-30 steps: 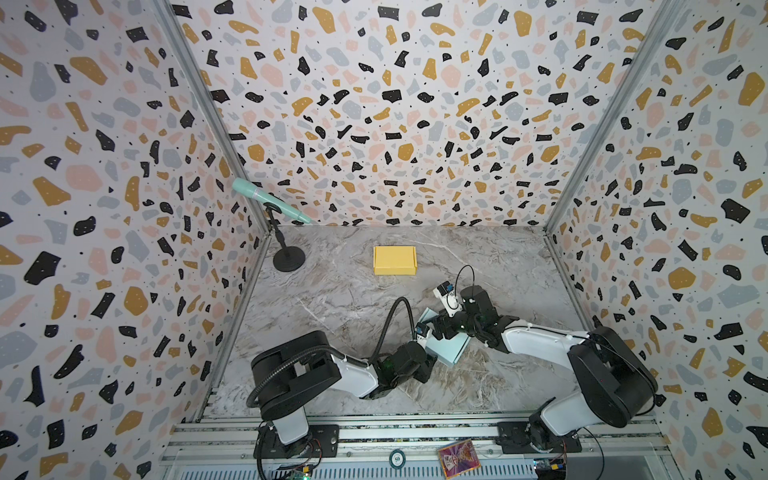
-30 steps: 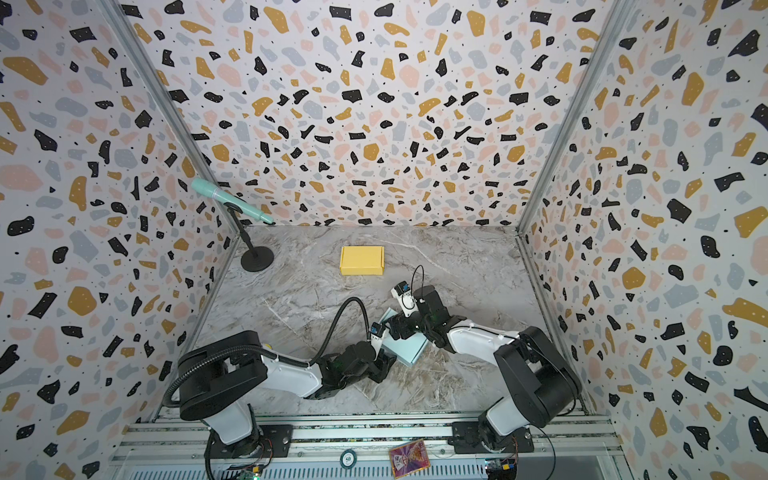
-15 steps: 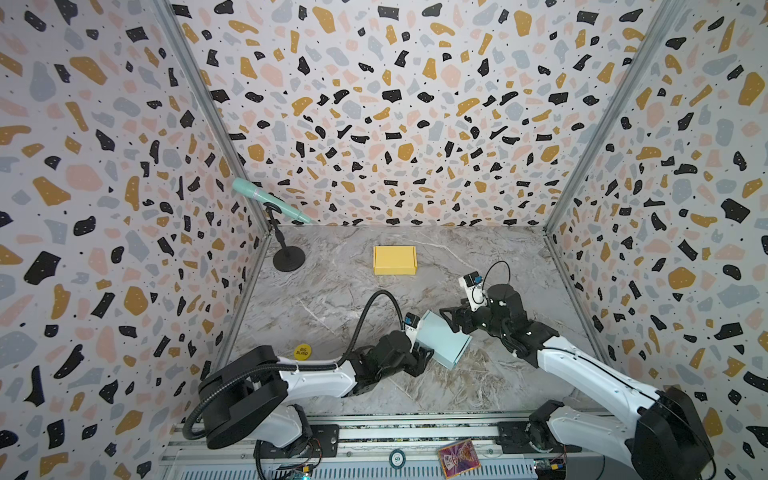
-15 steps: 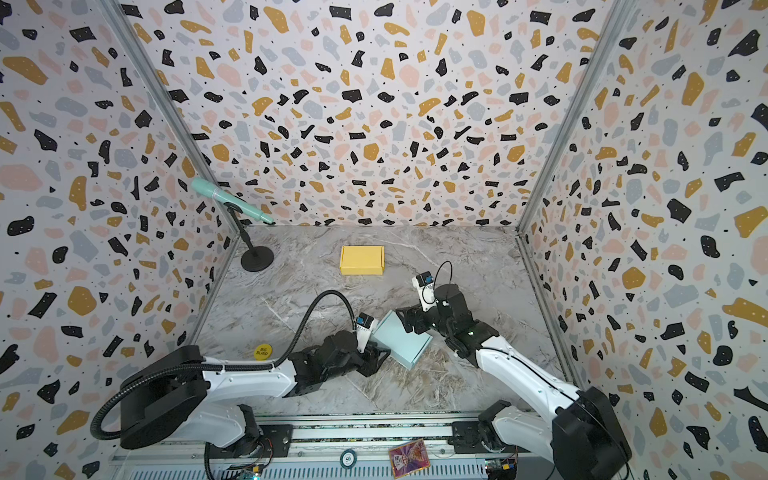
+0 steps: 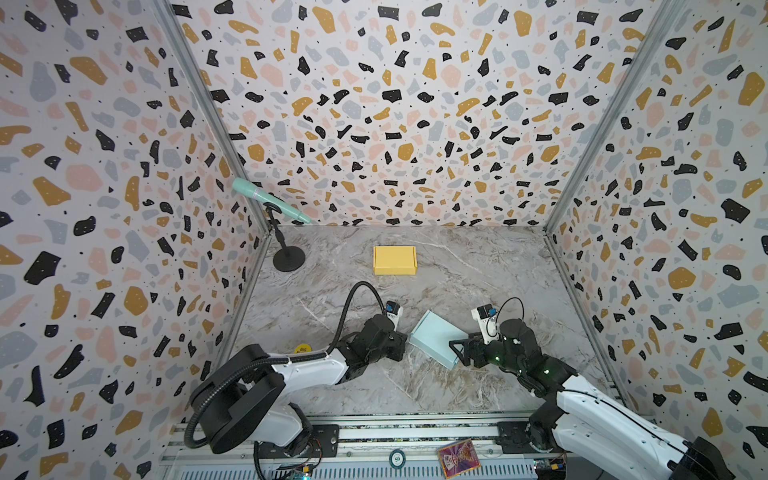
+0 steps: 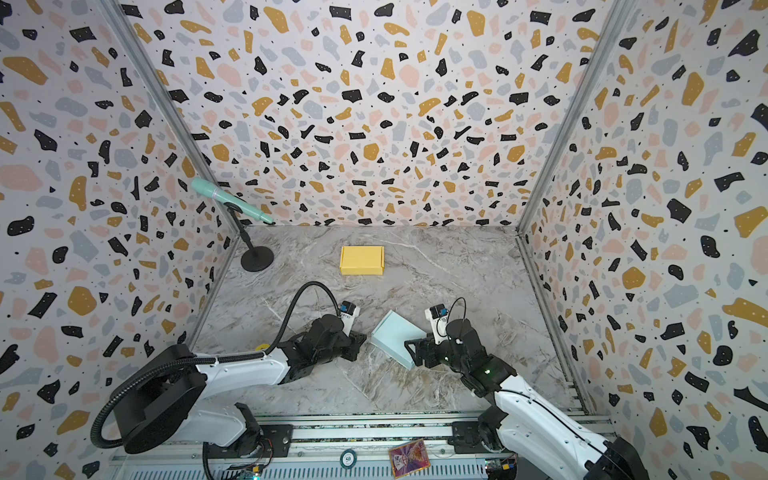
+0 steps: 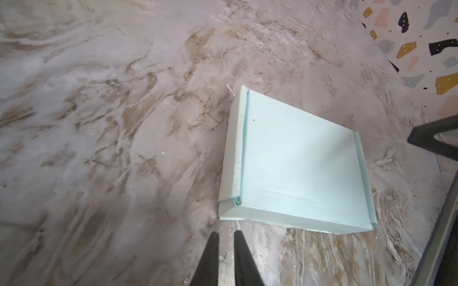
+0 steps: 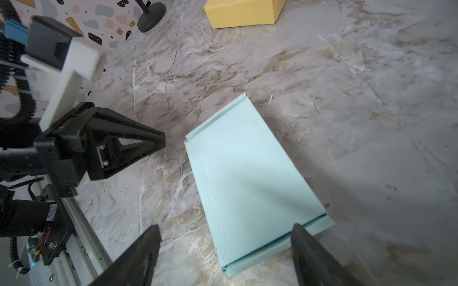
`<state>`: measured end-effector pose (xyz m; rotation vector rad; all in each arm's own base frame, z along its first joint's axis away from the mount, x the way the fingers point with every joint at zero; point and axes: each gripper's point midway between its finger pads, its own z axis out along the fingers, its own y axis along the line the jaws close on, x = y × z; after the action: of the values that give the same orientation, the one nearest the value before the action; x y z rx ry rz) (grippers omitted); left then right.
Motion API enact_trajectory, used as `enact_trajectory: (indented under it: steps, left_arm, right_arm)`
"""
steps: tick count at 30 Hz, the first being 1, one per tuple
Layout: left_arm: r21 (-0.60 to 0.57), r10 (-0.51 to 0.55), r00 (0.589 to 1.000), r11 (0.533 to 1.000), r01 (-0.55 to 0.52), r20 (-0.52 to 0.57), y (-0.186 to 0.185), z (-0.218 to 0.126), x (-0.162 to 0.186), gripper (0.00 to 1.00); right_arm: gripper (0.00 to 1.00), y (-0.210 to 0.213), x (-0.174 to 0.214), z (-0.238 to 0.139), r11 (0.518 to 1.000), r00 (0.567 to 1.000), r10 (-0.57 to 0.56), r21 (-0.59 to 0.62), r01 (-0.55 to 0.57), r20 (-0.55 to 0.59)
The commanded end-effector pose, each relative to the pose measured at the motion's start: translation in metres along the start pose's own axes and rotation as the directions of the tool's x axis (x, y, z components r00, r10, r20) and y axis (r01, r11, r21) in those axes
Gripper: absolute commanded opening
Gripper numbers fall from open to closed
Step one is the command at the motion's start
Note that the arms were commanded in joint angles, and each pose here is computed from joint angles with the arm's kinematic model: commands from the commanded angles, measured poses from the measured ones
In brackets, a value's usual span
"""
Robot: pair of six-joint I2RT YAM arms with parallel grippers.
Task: Fold the paper box
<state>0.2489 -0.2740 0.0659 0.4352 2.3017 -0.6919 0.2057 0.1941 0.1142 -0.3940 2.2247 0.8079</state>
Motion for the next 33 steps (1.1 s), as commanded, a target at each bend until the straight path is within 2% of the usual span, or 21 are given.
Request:
enact_trajectory:
  steps: [1, 15, 20, 27, 31, 33]
  left_arm:
    - [0.047, -0.008, 1.000, 0.999, 0.007, 0.020, -0.007, 0.007, -0.005, 0.13]
    - [0.051, -0.009, 1.000, 0.999, 0.009, -0.001, -0.005, 0.034, 0.002, 0.14]
    - [0.037, -0.012, 1.000, 0.999, 0.012, 0.004, -0.001, 0.028, 0.005, 0.17]
    - [-0.019, 0.000, 1.000, 1.000, 0.000, 0.003, 0.009, 0.003, 0.008, 0.43]
    - [-0.007, -0.005, 0.999, 1.000, 0.005, 0.044, 0.006, -0.009, -0.009, 0.64]
    - [0.028, -0.020, 0.997, 0.999, 0.018, 0.069, 0.001, -0.011, -0.025, 0.70]
  right_arm:
    - [0.84, 0.000, 0.010, 0.001, 0.999, 0.999, 0.043, -0.018, -0.044, -0.013]
    - [0.84, -0.004, 0.026, 0.007, 0.997, 0.997, 0.075, -0.030, -0.076, -0.032]
    - [0.84, -0.004, 0.027, 0.006, 0.997, 0.997, 0.072, -0.029, -0.073, -0.030]
    - [0.86, -0.003, 0.028, 0.004, 0.996, 0.996, 0.085, -0.039, -0.086, -0.034]
    - [0.89, -0.004, 0.032, 0.003, 0.993, 0.993, 0.110, -0.042, -0.111, -0.033]
    - [0.91, -0.004, 0.036, 0.004, 0.991, 0.992, 0.123, -0.050, -0.124, -0.033]
